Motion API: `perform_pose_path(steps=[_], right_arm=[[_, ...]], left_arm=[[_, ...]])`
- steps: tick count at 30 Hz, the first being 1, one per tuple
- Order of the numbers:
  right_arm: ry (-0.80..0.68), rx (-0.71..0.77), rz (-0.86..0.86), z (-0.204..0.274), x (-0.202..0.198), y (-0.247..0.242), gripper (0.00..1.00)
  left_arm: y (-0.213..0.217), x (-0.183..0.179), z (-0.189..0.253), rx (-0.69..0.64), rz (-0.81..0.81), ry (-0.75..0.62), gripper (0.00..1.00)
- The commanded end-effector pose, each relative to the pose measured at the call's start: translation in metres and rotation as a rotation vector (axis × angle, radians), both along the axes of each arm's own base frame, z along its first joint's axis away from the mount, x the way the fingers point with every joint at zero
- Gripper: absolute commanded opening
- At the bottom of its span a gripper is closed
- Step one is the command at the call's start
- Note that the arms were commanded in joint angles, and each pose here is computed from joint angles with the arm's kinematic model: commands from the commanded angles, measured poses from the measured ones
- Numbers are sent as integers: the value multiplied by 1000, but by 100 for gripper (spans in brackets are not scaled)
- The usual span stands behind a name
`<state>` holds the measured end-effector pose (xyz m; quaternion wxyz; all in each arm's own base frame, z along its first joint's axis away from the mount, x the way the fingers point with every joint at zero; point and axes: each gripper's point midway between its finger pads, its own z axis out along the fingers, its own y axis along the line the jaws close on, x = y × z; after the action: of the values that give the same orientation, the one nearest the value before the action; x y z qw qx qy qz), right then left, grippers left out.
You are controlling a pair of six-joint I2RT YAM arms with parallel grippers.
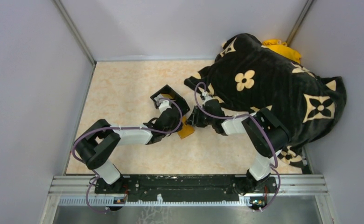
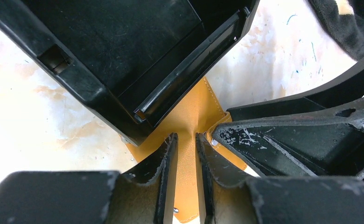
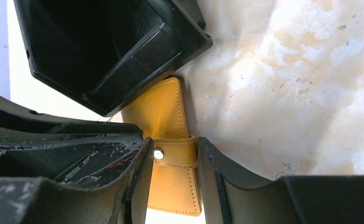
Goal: Put the credit cards into the card holder
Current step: Close the card holder at the center of the board.
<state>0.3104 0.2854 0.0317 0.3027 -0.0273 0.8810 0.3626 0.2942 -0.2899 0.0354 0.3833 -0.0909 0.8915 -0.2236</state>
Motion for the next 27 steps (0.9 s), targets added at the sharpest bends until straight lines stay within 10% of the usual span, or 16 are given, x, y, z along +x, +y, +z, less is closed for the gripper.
perform_pose_path(steps=[1, 27], right_arm=[[25, 9, 10, -8, -13, -6, 41], [16, 39, 9, -8, -20, -7, 41]], left_arm=[[46, -45, -67, 212, -19, 208, 28], [44, -45, -69, 214, -27, 219, 27]])
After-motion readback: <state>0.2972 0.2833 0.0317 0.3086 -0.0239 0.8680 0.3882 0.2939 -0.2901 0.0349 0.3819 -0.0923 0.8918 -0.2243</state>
